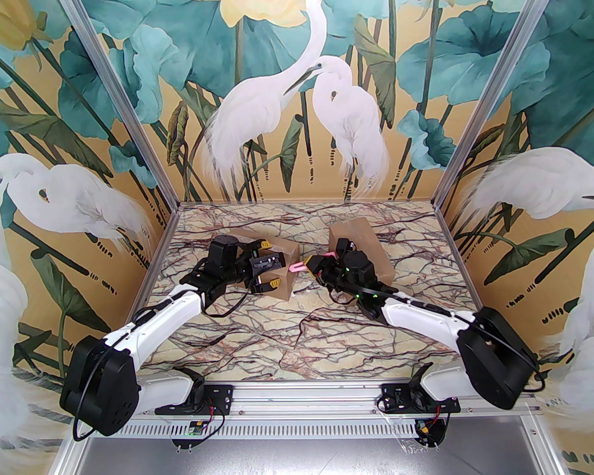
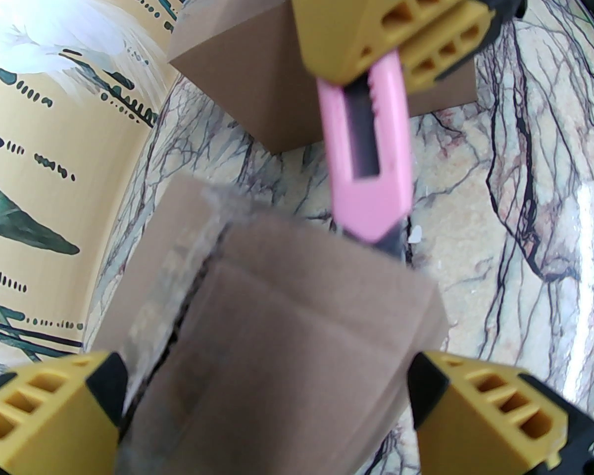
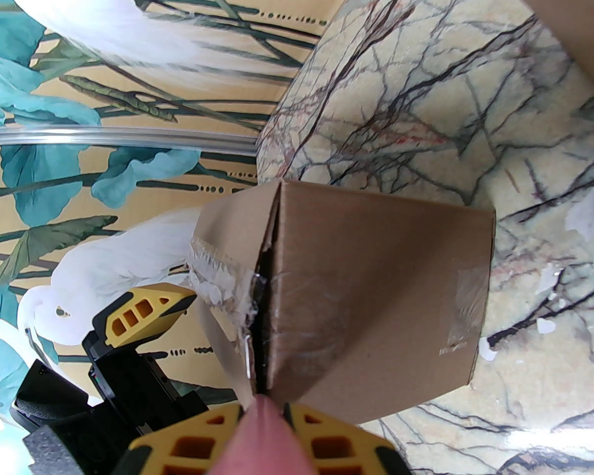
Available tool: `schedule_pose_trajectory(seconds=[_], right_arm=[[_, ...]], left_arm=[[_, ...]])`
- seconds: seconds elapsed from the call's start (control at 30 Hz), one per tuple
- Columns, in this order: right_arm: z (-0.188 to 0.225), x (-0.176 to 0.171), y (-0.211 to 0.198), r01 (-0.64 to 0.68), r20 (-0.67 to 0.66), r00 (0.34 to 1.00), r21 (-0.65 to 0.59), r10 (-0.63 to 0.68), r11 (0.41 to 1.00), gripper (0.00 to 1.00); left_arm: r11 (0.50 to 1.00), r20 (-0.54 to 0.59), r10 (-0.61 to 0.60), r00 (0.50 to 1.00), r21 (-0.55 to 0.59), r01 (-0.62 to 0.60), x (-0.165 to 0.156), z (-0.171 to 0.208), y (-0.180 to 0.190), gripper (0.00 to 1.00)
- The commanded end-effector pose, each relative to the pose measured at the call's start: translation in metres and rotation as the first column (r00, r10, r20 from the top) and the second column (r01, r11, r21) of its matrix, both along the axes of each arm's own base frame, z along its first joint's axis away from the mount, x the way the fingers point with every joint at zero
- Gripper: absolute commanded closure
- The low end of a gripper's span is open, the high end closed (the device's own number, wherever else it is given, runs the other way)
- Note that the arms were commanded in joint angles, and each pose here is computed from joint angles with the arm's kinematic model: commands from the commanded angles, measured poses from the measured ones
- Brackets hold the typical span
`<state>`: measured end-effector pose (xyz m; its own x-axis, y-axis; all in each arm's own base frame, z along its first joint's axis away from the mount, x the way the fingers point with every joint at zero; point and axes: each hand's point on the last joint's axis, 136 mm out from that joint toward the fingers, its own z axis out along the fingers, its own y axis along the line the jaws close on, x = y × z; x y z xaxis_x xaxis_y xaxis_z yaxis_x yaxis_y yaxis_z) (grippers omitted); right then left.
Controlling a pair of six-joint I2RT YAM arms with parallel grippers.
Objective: Unpack the express box
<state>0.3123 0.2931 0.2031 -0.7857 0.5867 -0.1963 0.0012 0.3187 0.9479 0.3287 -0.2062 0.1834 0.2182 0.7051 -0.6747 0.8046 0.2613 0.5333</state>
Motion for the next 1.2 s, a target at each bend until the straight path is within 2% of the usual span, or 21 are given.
schedule_pose_trajectory(seconds=[0.0, 0.2, 0.37, 0.5, 0.63, 0.87, 0.97, 1.1, 1.17], right_arm=[[0.023, 0.003, -0.031, 0.107, 0.105, 0.989, -0.038, -0.103, 0.993, 1.00], [0.033, 0.004, -0.047, 0.112, 0.158, 0.984, -0.195, -0.081, 0.974, 1.00], [0.028, 0.007, -0.065, 0.147, 0.137, 0.983, -0.196, -0.121, 0.970, 1.00], [0.032, 0.004, -0.075, 0.155, 0.146, 0.981, -0.202, -0.126, 0.967, 1.00], [0.036, 0.002, -0.088, 0.183, 0.160, 0.976, -0.249, -0.146, 0.951, 1.00], [0.035, -0.005, -0.098, 0.185, 0.145, 0.978, -0.264, -0.151, 0.947, 1.00], [0.041, -0.008, -0.100, 0.192, 0.156, 0.975, -0.239, -0.157, 0.952, 1.00], [0.044, -0.014, -0.075, 0.081, 0.130, 0.990, -0.203, -0.055, 0.976, 1.00], [0.038, -0.018, -0.056, 0.040, 0.117, 0.993, -0.202, -0.016, 0.979, 1.00]], left_arm=[[0.998, -0.034, 0.064, 0.997, -0.015, -0.064, -0.002, 0.000, 0.010, 0.01], [0.980, -0.106, 0.156, 0.982, -0.111, -0.167, -0.012, 0.011, 0.018, 0.01], [0.968, -0.146, 0.246, 0.958, -0.008, -0.250, -0.010, -0.016, 0.035, 0.01], [0.950, -0.142, 0.305, 0.942, -0.024, -0.311, 0.001, -0.019, 0.044, 0.00], [0.939, -0.174, 0.342, 0.924, 0.021, -0.343, 0.006, -0.033, 0.048, 0.00], [0.872, -0.175, 0.489, 0.854, 0.072, -0.485, 0.022, -0.041, 0.070, 0.01], [0.823, -0.147, 0.568, 0.810, 0.065, -0.565, 0.027, -0.033, 0.084, 0.00], [0.774, -0.133, 0.631, 0.764, 0.037, -0.632, 0.028, -0.017, 0.096, 0.01], [0.770, -0.132, 0.635, 0.761, 0.030, -0.637, 0.026, -0.012, 0.097, 0.01]])
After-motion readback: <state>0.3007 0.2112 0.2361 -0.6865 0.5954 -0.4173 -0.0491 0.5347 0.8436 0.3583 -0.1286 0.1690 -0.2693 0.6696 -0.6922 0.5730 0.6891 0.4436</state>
